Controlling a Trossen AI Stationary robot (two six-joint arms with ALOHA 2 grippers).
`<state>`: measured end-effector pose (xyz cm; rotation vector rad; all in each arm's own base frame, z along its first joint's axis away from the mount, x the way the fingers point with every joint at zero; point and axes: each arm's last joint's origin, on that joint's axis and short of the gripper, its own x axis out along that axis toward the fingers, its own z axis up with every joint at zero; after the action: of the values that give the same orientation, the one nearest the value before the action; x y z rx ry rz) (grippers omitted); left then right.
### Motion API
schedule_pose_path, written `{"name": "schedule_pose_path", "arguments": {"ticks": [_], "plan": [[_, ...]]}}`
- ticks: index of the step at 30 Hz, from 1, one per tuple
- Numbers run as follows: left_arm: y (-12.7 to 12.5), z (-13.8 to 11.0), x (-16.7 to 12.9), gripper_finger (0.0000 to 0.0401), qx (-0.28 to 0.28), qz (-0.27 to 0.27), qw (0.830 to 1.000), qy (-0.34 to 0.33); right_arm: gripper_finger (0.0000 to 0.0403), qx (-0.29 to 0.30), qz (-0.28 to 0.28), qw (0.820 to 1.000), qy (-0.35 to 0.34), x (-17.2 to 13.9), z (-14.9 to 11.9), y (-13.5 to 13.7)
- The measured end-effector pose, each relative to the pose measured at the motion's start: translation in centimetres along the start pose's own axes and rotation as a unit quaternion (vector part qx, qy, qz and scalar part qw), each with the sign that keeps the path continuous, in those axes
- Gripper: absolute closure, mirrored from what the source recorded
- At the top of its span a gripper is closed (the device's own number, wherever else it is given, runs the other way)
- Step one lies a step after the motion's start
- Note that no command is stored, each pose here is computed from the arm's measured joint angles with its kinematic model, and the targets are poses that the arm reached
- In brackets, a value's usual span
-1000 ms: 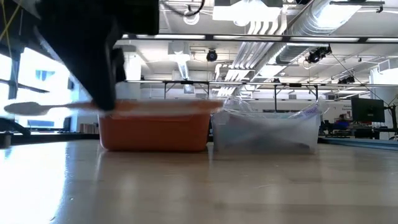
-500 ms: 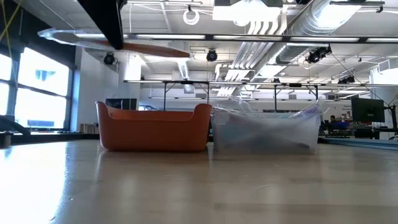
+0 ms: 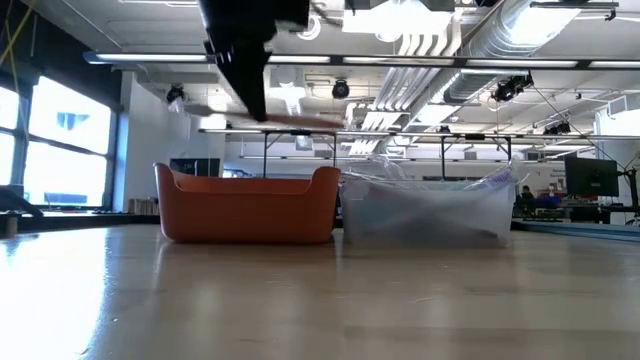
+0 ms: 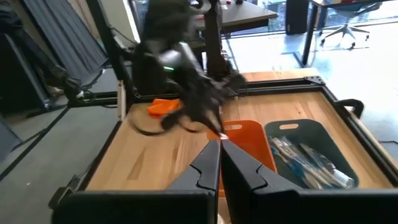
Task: Pick & Place Toothbrushes
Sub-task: Put the orange toothbrush into the orange bin, then return to Home Position
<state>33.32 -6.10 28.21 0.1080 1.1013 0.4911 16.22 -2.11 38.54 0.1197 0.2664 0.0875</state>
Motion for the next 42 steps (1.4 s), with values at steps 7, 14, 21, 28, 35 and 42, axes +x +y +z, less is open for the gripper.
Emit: {"name": "schedule_pose_path", "arguments": {"ticks": [7,14,21,28,35,42], "plan": [[1.6,-1.6,5.5,0.0387,-0.041,-0.047,0.997,0.053,0.0397,0.000,0.013,1.000,0.001,0.0,0.0,0.1],[1.6,-2.8,8.6,0.0386,-0.076,-0.093,0.992,0.039,0.0397,-0.001,0.009,1.000,0.001,0.0,0.0,0.1],[1.6,-2.9,8.7,0.0381,-0.071,-0.088,0.993,0.039,0.0397,-0.001,0.008,1.000,0.001,0.0,0.0,0.0],[1.6,-2.9,8.7,0.0298,-0.076,-0.088,0.992,0.040,0.0397,-0.002,0.009,1.000,0.001,0.0,0.0,0.0],[2.0,-1.6,7.2,0.0229,-0.074,-0.102,0.991,0.045,0.0397,-0.002,0.009,1.000,0.001,0.0,0.0,0.0],[3.2,1.5,3.4,0.0228,-0.077,-0.105,0.991,0.025,0.0397,-0.002,0.009,1.000,0.001,0.0,0.0,0.0]]}}
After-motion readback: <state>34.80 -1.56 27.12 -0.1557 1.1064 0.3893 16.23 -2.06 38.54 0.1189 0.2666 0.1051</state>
